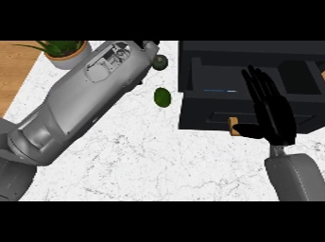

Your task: Pick up the can, place it into the drawer and close the drawer

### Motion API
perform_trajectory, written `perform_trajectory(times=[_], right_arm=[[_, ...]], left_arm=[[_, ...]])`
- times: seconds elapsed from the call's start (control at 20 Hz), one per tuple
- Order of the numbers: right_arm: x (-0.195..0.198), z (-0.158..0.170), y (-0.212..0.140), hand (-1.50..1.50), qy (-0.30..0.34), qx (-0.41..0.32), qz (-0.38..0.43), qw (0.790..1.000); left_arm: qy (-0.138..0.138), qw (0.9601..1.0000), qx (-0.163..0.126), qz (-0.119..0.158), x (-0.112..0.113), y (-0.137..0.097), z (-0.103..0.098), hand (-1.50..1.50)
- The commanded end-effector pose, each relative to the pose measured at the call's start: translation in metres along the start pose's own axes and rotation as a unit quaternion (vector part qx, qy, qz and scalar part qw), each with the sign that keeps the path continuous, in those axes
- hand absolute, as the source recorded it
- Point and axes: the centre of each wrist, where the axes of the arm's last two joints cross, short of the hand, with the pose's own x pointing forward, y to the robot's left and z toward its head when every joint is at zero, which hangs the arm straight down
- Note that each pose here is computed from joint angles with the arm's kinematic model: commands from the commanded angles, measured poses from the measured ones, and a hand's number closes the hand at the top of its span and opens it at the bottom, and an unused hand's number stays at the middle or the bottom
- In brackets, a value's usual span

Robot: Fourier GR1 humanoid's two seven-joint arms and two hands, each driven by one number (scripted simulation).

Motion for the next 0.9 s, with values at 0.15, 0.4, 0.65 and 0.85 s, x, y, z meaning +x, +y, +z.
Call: perform_trajectory(times=[0.15, 0.4, 0.65, 0.85], right_arm=[[-0.017, 0.004, 0.048, -1.50, 0.026, 0.024, 0.022, 0.999], [-0.025, -0.021, 0.053, -1.50, 0.032, 0.015, 0.056, 0.998], [-0.015, -0.050, 0.061, -1.50, 0.030, -0.028, 0.062, 0.997], [-0.014, -0.073, 0.058, -1.50, 0.028, -0.040, 0.061, 0.997]], left_arm=[[-0.001, 1.0000, -0.004, 0.001, -0.004, 0.038, 0.003, -1.50], [0.001, 0.9999, -0.008, -0.010, 0.006, 0.052, 0.007, -1.50], [0.010, 0.9999, -0.012, -0.003, -0.007, 0.051, 0.022, -1.50], [0.013, 0.9998, -0.005, -0.014, -0.001, 0.082, 0.014, -1.50]])
